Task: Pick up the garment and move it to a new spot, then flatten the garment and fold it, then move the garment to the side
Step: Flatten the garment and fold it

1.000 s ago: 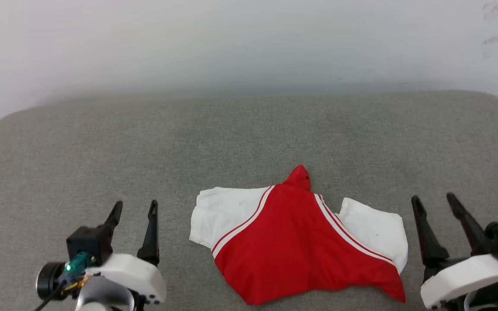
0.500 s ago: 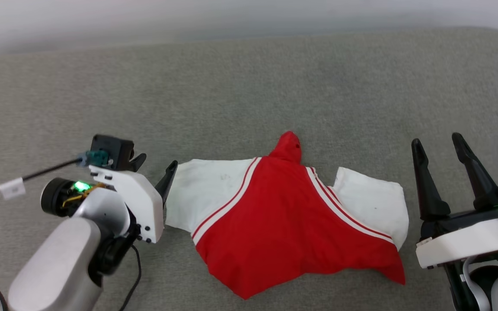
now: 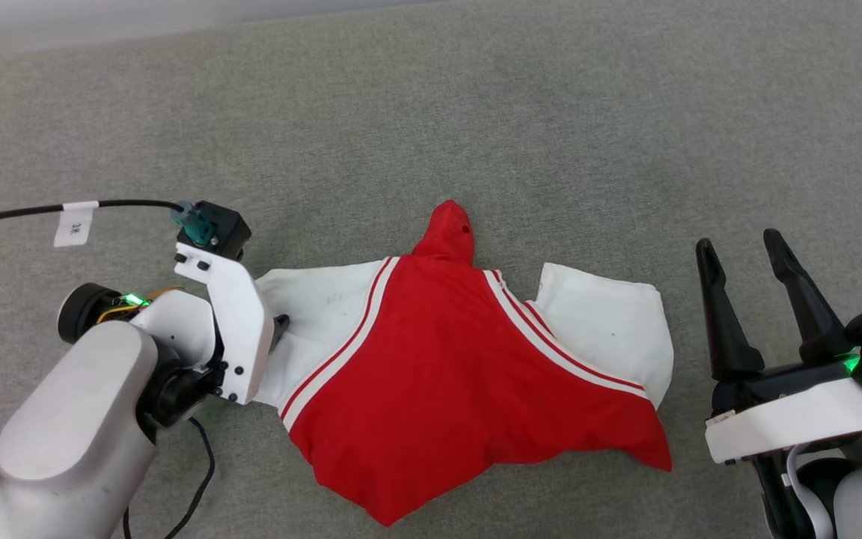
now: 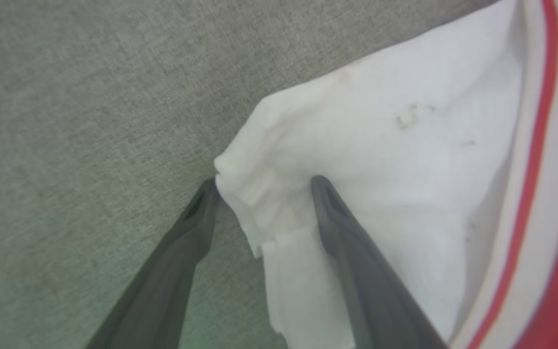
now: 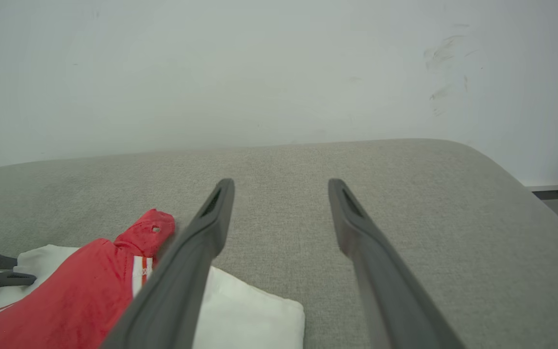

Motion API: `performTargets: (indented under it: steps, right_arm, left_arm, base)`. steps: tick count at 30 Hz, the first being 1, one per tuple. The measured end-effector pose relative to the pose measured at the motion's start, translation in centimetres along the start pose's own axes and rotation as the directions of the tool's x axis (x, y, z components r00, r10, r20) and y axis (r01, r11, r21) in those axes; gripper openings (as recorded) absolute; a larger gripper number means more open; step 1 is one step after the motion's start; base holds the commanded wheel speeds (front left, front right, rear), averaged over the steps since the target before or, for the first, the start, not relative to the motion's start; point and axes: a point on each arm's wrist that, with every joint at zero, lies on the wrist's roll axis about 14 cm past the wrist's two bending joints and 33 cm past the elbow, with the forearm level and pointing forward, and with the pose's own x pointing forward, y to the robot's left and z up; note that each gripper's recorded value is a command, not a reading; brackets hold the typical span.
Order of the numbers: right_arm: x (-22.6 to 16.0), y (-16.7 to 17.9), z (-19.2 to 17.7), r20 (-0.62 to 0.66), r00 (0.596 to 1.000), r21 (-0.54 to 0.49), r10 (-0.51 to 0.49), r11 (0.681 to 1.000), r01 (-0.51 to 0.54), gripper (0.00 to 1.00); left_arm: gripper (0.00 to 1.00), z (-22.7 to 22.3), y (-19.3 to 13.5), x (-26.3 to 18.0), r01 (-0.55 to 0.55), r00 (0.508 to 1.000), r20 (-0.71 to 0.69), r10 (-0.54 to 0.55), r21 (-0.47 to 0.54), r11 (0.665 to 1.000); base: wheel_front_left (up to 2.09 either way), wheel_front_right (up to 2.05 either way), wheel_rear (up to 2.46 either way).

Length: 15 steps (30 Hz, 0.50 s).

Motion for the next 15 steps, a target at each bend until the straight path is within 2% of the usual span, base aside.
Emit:
performTargets:
  steps: [1,5,9,15]
  right_arm:
    - [-0.1,-0.1,-0.1,-0.002,1.000,0.002,-0.003,1.000,0.003,1.00]
    - [-0.3,-0.3,-0.1,-0.006,1.000,0.010,-0.011,1.000,0.011,1.00]
    - [-0.5,-0.5,0.1,-0.012,1.000,0.026,-0.016,1.000,0.016,1.00]
    - [-1.0,-1.2,-1.7,-0.133,0.991,0.082,-0.027,0.996,0.038,1.00]
  left_arm:
    - [0.00,0.0,-0.1,0.1,0.004,1.000,-0.005,-0.004,0.007,1.000]
    - [0.00,0.5,-0.3,0.0,-0.007,0.999,0.041,0.006,0.008,1.000]
    - [0.00,1.1,-0.1,-0.9,-0.057,0.985,0.164,0.060,-0.020,0.998]
    - [0.00,2.8,0.3,-4.2,-0.116,0.916,0.374,0.144,-0.096,0.989]
  base:
    - [0.00,0.00,0.00]
    - [0.00,0.00,0.00]
    - [0.00,0.00,0.00]
    - [0.00,0.00,0.00]
